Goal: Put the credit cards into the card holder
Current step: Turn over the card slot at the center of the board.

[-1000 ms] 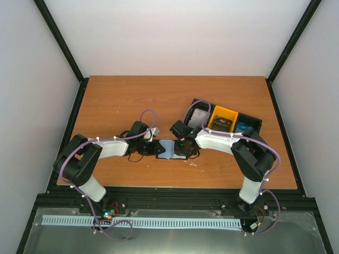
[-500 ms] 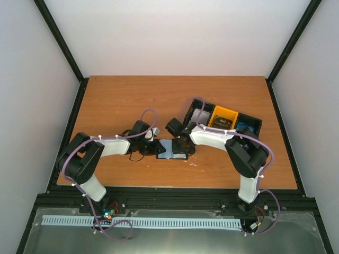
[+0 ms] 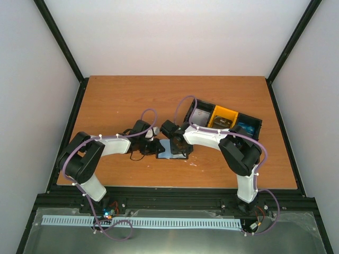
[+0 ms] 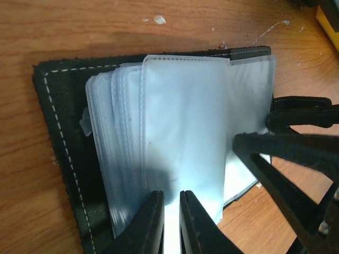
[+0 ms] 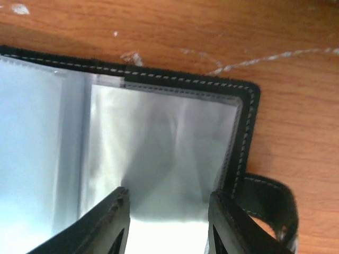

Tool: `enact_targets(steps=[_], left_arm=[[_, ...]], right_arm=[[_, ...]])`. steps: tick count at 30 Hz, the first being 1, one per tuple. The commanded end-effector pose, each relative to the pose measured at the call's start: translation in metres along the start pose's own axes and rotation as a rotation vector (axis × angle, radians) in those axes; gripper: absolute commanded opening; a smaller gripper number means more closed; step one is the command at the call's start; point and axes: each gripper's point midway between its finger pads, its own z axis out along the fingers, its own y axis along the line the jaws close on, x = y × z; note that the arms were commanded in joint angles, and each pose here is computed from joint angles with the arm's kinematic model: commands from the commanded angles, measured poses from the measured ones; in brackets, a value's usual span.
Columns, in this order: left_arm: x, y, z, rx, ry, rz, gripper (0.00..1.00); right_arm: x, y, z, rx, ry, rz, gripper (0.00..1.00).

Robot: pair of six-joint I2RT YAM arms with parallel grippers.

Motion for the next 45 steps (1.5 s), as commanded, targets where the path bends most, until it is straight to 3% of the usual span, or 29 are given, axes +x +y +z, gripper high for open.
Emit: enact_targets(steps=[1,9,17,22,30,41,45], left_arm=[[0.022,0.041,0.005,-0.157,0.046,-0.085,0.10],[0.028,0.043,0.006,-0.152,0.060,-0.085,0.09],[0.026,0.034,-0.001,-0.140,0.068,-0.074,0.10],[0.012,0.017,-0.015,-0.119,0.027,-0.056,0.11],[-0.017,-0.001,-0.031,-0.139,-0.051,-0.049,0.18],[-0.061,-0.023,-0.038,-0.123,-0.166,-0.027,0.42],[-0.079,-0.032,-0.041,-0.129,-0.187,0.001,0.49]], right_arm=[[0.020,-0.054,0.018,0.236,0.046,0.010,0.38],[0.018,-0.053,0.018,0.212,0.027,0.034,0.23],[0.000,-0.066,0.001,0.133,-0.022,0.120,0.21],[-0.019,-0.070,-0.007,0.034,-0.060,0.128,0.22],[-0.068,-0.078,-0.072,-0.175,-0.235,0.112,0.30],[-0.116,-0.138,-0.095,-0.328,-0.294,0.257,0.39],[-0.133,-0.157,-0.090,-0.240,-0.284,0.250,0.40]])
